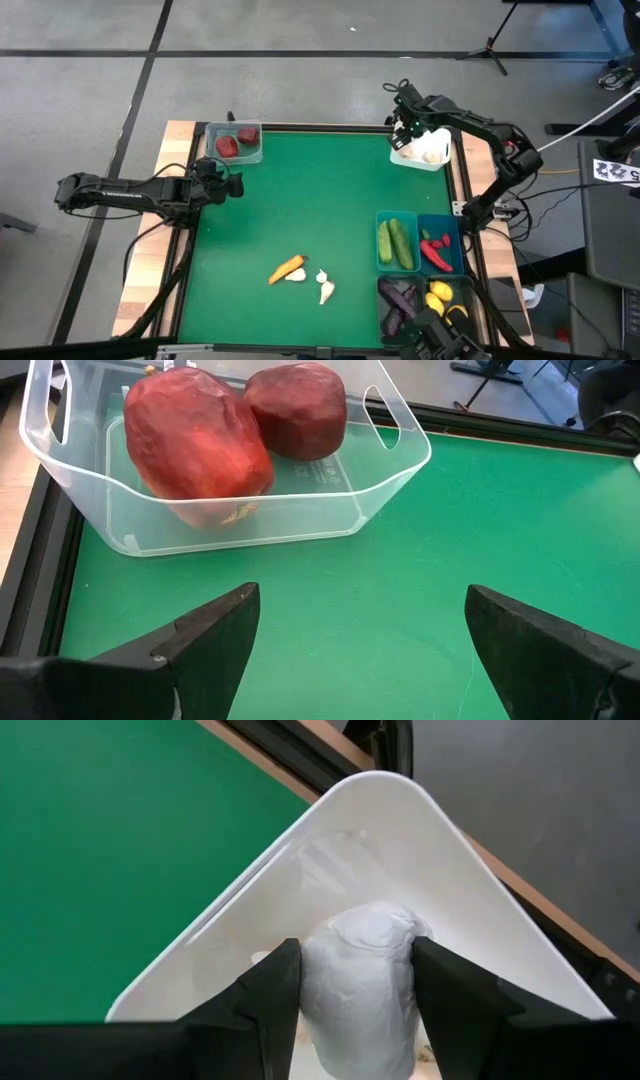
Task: Sort produce into baskets
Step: Put the garlic into the white bin
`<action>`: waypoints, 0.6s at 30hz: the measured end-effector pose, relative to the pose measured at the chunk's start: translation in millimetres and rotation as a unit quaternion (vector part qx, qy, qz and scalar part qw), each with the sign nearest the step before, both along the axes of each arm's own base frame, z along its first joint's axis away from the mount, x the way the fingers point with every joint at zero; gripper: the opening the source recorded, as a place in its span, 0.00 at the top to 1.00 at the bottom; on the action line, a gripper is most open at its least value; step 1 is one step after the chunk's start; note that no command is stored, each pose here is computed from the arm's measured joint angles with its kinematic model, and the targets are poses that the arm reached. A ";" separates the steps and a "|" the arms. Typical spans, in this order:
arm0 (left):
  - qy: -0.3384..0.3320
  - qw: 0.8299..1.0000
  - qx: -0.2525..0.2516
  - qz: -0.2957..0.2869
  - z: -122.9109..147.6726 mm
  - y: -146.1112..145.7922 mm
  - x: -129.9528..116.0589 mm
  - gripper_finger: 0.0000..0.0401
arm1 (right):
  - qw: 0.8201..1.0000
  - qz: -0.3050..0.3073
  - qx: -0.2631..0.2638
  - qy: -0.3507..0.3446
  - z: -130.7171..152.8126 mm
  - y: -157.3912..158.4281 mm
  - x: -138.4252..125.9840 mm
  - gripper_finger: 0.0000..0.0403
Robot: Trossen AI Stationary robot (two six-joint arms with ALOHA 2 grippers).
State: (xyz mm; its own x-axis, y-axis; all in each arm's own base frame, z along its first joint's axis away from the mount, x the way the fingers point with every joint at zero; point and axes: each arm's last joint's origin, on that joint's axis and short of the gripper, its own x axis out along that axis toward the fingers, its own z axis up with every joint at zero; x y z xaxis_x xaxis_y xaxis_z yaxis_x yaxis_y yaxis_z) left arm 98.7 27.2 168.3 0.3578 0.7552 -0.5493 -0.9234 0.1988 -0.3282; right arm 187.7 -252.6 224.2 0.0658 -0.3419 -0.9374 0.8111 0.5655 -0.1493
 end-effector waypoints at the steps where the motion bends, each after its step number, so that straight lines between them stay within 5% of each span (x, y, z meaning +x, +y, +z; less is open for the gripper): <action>1: 0.000 1.000 0.000 0.000 0.0 0.0 0.0 0.14 | 1.000 0.000 0.001 0.001 -0.7 -0.2 0.1 0.56; 18: 0.000 1.000 0.000 0.000 0.1 0.0 0.0 0.14 | 1.000 0.023 -0.003 0.000 9.5 5.5 -3.8 0.35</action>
